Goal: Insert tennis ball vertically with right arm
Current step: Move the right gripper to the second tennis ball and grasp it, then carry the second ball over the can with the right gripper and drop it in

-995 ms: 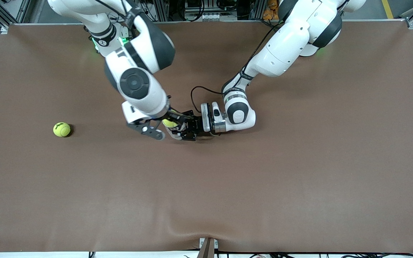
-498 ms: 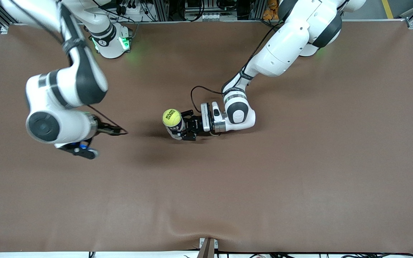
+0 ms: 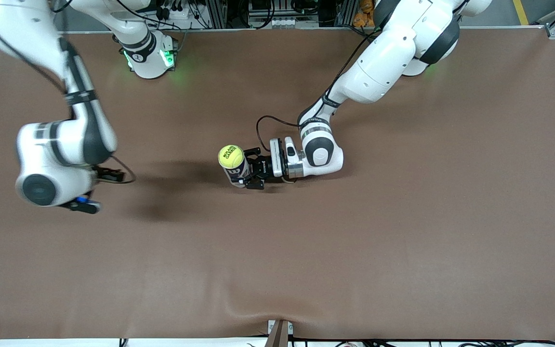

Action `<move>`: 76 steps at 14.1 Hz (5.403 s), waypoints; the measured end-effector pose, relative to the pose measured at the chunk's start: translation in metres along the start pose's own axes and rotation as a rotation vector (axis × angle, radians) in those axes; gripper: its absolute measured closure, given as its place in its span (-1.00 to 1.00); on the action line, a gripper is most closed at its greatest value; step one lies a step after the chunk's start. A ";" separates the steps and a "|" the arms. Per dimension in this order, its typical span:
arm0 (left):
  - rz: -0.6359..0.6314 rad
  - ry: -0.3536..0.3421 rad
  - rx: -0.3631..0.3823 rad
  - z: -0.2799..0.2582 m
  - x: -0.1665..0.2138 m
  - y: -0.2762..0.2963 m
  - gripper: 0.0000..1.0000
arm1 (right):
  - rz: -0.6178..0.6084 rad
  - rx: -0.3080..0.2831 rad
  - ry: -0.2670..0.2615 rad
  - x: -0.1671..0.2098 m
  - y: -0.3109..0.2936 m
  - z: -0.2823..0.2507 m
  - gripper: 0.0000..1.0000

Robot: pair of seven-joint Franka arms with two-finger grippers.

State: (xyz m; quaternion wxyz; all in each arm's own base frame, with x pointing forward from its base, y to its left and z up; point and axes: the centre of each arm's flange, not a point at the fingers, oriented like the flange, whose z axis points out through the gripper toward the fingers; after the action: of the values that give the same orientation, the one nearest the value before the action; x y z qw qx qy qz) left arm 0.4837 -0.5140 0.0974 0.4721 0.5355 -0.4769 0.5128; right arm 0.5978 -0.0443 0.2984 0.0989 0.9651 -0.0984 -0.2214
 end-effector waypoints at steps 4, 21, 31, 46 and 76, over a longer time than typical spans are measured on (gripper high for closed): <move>0.000 0.000 0.000 0.000 0.000 0.000 -0.26 | -0.117 0.099 0.005 0.027 0.121 0.057 -1.00; 0.000 0.000 0.000 0.000 0.000 0.000 -0.26 | -0.201 0.260 -0.087 0.041 0.107 0.140 -1.00; 0.000 0.000 0.000 0.000 0.000 0.000 -0.26 | -0.205 0.249 0.008 0.051 0.104 0.131 -0.49; 0.000 0.000 0.000 0.000 0.000 0.000 -0.26 | -0.234 0.222 -0.052 0.026 0.045 0.032 -0.31; -0.010 0.004 0.011 0.000 0.000 0.001 -0.26 | 0.480 0.414 -0.196 -0.165 -0.321 -0.186 -0.31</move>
State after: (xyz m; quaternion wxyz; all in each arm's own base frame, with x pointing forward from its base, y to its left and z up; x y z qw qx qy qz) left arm 0.4832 -0.5142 0.0970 0.4726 0.5394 -0.4707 0.5140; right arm 0.5825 0.3304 0.4544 -0.0599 0.8881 -0.3749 -0.2590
